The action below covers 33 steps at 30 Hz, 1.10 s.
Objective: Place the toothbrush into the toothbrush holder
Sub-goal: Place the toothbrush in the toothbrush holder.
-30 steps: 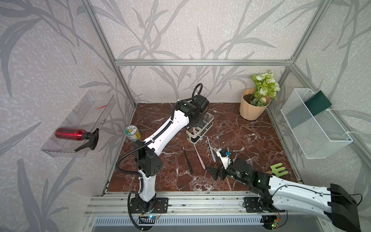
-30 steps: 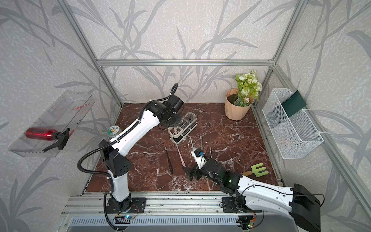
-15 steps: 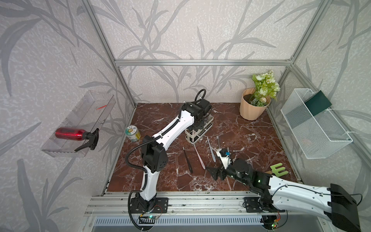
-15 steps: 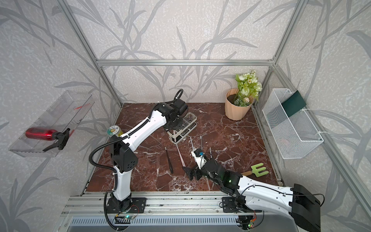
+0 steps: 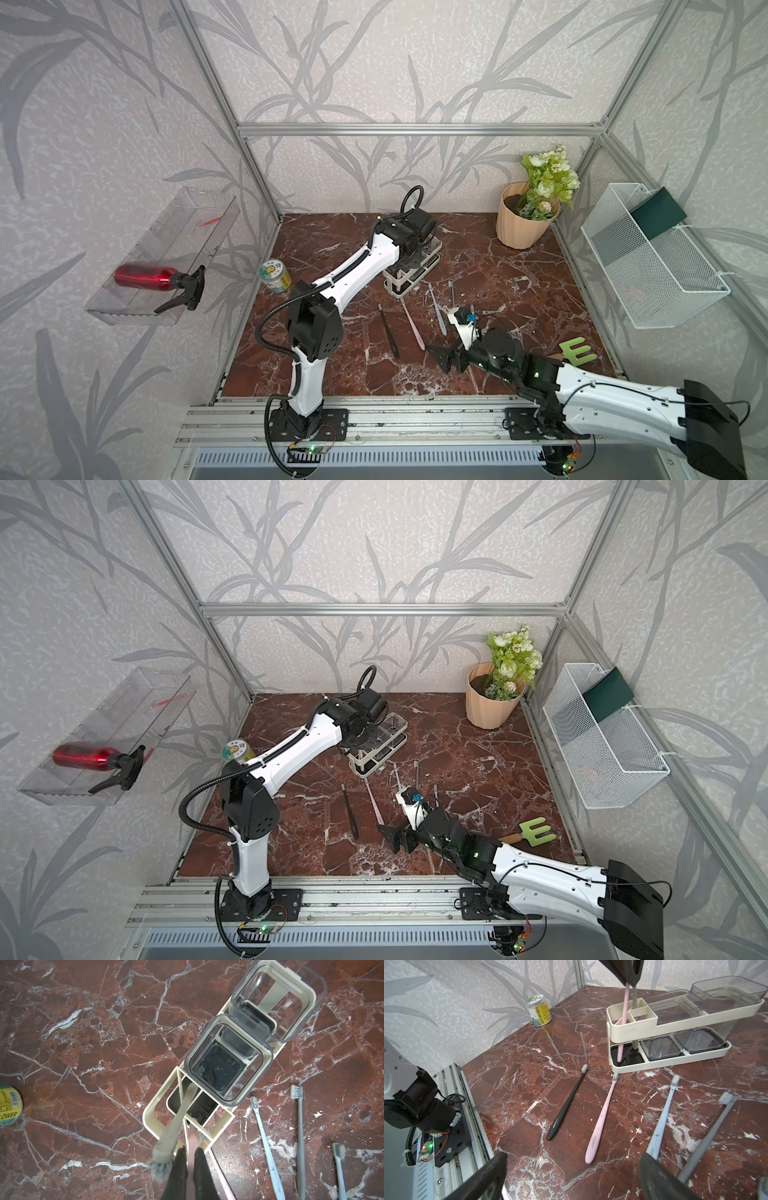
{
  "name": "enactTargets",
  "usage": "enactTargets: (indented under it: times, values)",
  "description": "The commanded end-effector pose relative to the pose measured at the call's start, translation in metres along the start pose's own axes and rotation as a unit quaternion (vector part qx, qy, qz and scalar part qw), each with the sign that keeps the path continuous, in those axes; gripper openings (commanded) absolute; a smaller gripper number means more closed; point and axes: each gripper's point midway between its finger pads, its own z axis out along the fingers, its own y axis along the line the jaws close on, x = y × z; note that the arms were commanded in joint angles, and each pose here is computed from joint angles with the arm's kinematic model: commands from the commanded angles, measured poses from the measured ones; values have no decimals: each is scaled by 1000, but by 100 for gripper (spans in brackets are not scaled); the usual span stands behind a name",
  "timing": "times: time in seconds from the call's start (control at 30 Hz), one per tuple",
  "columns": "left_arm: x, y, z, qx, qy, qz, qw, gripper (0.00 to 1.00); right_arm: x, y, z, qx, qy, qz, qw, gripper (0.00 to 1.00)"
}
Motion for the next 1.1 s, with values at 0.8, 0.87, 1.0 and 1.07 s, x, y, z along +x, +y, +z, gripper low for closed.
enactTargets:
  times: [0.8, 0.87, 1.0, 1.07]
  values:
    - [6, 3, -9, 18, 11, -22, 1000, 3, -5, 5, 2, -11, -7, 3, 1000, 98]
    - [5, 2, -10, 20, 12, -20, 1000, 16, -5, 4, 1, -10, -7, 3, 1000, 98]
    - [0, 1, -17, 25, 8, -18, 999, 37, -6, 4, 0, -9, -10, 2, 1000, 98]
    - [-4, 1, -23, 27, 2, -18, 999, 45, -6, 4, 0, -8, -10, 2, 1000, 98]
